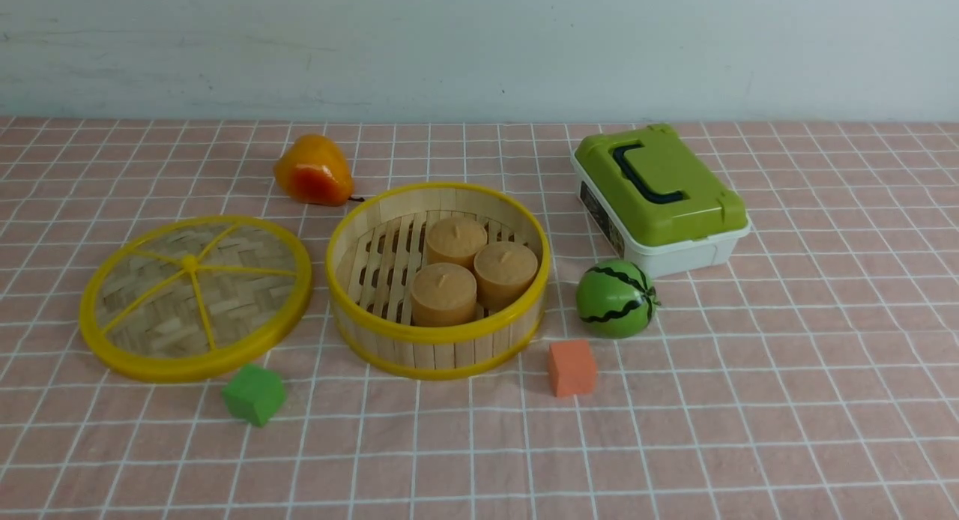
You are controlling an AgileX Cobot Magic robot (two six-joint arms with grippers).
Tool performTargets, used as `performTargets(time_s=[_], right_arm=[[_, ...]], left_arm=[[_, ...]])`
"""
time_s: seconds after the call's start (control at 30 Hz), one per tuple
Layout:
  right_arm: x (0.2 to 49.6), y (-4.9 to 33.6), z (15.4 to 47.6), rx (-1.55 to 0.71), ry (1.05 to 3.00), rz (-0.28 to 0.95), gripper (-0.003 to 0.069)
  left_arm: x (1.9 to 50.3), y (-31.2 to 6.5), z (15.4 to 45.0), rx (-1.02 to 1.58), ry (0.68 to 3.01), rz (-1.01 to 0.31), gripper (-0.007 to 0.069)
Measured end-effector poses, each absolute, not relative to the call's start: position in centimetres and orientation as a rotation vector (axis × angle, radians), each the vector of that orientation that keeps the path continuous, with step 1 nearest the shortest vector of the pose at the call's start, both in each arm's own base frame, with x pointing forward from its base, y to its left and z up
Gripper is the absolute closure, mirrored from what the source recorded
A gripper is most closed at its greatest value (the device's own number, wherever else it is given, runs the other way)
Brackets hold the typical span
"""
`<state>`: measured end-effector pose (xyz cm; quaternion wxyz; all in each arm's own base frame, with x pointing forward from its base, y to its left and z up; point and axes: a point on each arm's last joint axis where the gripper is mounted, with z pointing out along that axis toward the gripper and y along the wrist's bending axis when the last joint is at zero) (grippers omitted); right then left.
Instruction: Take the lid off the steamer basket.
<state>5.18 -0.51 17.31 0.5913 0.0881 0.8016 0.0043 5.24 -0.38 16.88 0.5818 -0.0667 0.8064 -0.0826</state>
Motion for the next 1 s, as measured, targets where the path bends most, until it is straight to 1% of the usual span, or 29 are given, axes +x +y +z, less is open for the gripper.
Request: performTargets(time_s=[1.0], right_arm=[[5.18,-0.51,17.31,0.205,1.865,0.010,0.0418]], left_arm=[[5.24,-0.38,16.88,-0.155,1.884,-0.193,0.0606]])
